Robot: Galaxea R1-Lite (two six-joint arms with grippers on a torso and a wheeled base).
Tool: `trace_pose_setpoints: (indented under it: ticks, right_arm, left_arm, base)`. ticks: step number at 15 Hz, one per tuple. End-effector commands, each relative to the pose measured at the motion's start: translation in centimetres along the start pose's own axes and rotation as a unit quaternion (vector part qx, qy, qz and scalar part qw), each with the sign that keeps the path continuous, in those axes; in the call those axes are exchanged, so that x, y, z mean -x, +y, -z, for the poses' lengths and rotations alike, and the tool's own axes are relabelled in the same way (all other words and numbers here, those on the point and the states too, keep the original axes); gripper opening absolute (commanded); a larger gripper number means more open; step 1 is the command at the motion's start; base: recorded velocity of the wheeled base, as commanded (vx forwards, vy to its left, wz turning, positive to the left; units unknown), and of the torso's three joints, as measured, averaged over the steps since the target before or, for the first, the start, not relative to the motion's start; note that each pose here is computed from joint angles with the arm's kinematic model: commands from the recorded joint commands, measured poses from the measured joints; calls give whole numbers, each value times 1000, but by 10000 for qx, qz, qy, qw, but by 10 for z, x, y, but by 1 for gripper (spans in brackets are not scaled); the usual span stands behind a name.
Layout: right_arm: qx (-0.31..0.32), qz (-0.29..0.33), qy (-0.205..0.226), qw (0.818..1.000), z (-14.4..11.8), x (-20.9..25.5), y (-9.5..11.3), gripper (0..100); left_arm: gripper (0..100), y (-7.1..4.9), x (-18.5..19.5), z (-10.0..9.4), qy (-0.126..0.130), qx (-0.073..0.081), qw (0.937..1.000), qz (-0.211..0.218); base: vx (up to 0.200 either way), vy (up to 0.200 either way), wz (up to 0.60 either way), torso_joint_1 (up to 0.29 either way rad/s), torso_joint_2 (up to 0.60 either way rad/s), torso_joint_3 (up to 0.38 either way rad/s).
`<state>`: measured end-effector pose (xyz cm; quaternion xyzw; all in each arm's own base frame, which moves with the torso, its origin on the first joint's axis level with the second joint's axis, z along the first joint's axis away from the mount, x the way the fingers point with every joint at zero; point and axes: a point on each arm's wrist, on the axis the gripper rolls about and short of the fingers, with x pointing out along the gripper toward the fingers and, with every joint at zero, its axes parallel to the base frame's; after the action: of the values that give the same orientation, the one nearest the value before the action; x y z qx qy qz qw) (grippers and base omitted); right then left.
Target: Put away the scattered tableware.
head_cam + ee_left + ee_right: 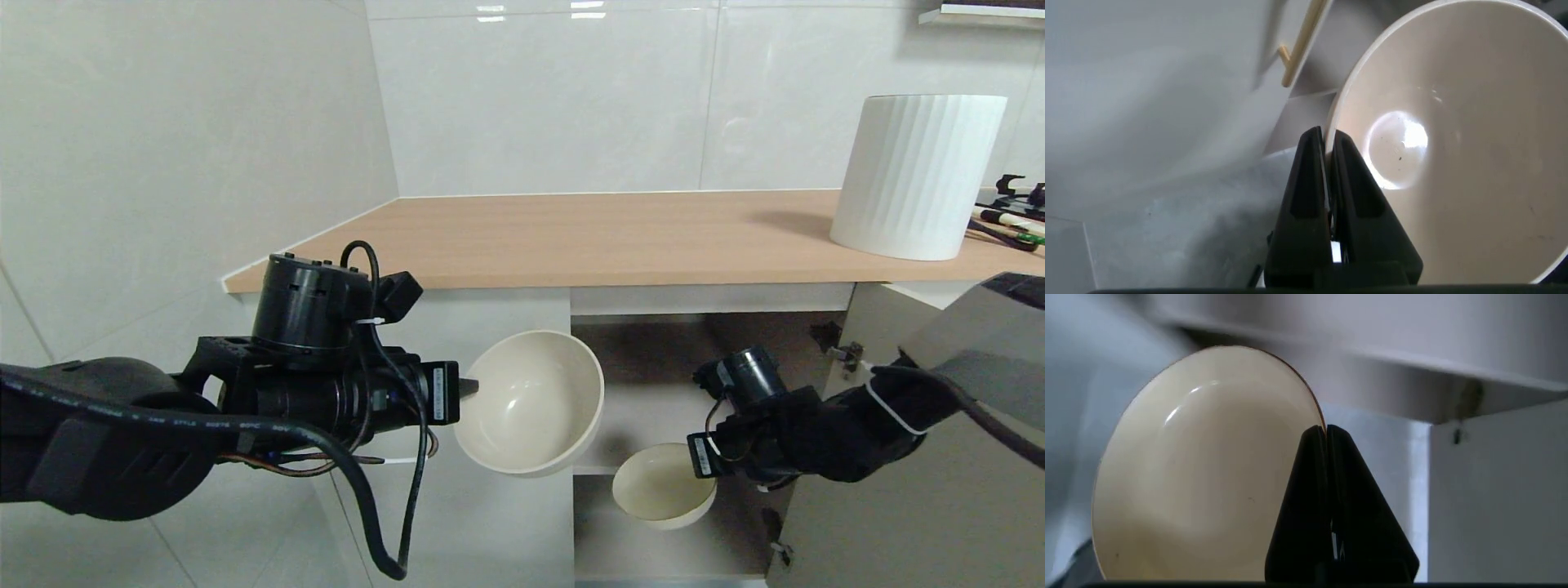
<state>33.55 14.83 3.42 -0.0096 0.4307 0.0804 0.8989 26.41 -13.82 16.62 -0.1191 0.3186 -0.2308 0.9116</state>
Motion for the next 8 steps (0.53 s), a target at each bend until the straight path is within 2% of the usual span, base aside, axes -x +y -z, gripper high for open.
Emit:
trace_pose_setpoints:
  ticks: [1,2,5,8]
  right_arm:
    - [-300,372,147,9988,4,-46,-12,0]
    - [-546,494,22,9973,-4,-55,-16,0]
    - [-775,722,-107,9943,-14,-80,-28,0]
    - [-911,1346,-309,9862,-18,-107,-41,0]
  left_arm:
    - [0,0,-1,1,20,0,10000,-5]
    - [0,0,-1,1,20,7,10000,-5]
    - [0,1,-3,1,41,3,10000,-13]
    - [0,1,-5,2,69,6,10000,-24]
  base:
    - [0,0,0,0,0,0]
    - [0,0,0,0,0,0]
    - [0,0,0,0,0,0]
    - [0,0,0,0,0,0]
